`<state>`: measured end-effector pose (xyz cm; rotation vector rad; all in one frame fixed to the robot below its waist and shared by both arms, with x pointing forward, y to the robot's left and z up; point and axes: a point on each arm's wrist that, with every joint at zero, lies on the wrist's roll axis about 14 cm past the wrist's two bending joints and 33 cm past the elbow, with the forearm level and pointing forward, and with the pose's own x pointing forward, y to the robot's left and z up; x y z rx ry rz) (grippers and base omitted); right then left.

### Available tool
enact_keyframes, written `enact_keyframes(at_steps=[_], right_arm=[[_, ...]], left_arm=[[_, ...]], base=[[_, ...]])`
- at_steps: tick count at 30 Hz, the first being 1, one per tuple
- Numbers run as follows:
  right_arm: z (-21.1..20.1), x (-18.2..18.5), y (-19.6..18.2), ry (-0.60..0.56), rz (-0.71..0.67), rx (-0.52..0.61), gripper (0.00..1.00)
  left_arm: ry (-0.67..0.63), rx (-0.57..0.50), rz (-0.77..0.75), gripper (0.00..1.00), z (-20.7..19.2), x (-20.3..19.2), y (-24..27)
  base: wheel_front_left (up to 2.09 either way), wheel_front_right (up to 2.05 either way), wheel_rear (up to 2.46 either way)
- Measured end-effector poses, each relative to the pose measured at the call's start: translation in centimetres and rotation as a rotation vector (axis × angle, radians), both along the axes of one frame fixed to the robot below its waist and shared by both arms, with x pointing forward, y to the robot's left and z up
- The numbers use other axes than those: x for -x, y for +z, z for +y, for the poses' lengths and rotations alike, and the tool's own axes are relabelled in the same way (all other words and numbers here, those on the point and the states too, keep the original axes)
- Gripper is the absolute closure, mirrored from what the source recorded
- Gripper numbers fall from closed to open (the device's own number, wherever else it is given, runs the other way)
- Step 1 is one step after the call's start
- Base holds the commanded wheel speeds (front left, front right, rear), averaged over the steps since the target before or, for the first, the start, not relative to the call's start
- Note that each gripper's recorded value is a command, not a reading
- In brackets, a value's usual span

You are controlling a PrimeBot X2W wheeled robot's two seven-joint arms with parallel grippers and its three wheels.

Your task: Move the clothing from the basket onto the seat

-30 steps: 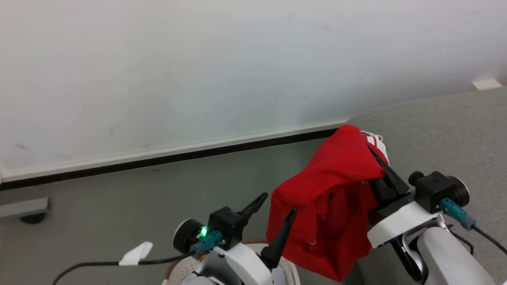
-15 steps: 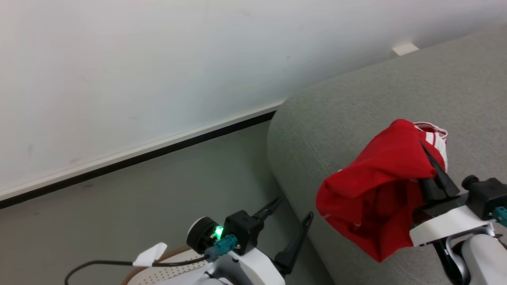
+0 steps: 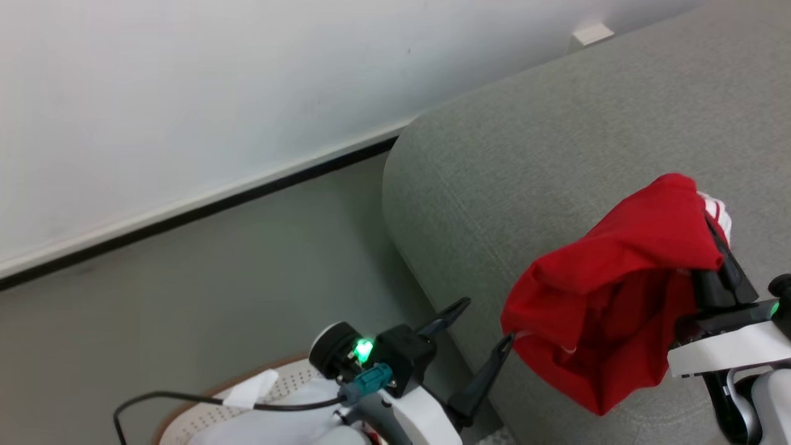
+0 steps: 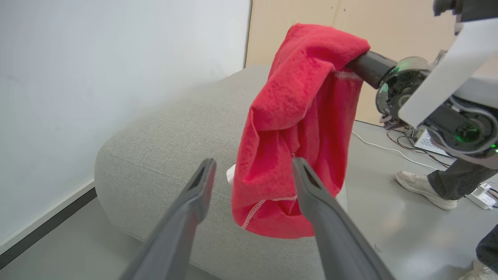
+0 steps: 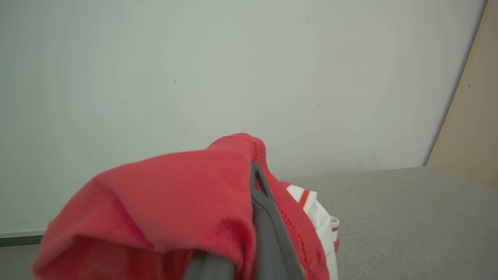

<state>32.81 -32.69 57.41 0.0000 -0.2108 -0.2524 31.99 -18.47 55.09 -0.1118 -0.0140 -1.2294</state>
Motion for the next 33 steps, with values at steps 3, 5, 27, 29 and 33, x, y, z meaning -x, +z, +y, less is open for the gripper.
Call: enact_keyframes(at_steps=[3,5,27,29,33], right_arm=[[-0.4,-1.4,-0.1,-0.013,0.005,-0.004,1.0],[-1.2,-3.0,0.8,-0.026,-0.016,0.008,1.0],[-10.2,-25.2,-1.7,-0.207,0.095,0.197,1.0],[-9.6,-25.7,-5.6,-0.202,0.176,0.173,1.0],[-9.2,-24.5,-12.4,-0.216,0.326,0.111,0.61]], left_arm=[[-0.01,-0.004,-0.005,0.0,0.1,-1.0,-0.4],[-0.014,-0.01,-0.009,0.0,0.2,-2.0,-0.8],[0.195,-0.066,0.106,0.0,6.7,-15.8,-12.3],[0.212,-0.086,0.123,0.0,7.4,-16.0,-13.5],[0.231,-0.106,0.149,0.0,8.1,-15.9,-14.7]], base=[[0.0,0.0,0.0],[0.0,0.0,0.0],[0.0,0.0,0.0],[0.0,0.0,0.0],[0.0,0.0,0.0]])
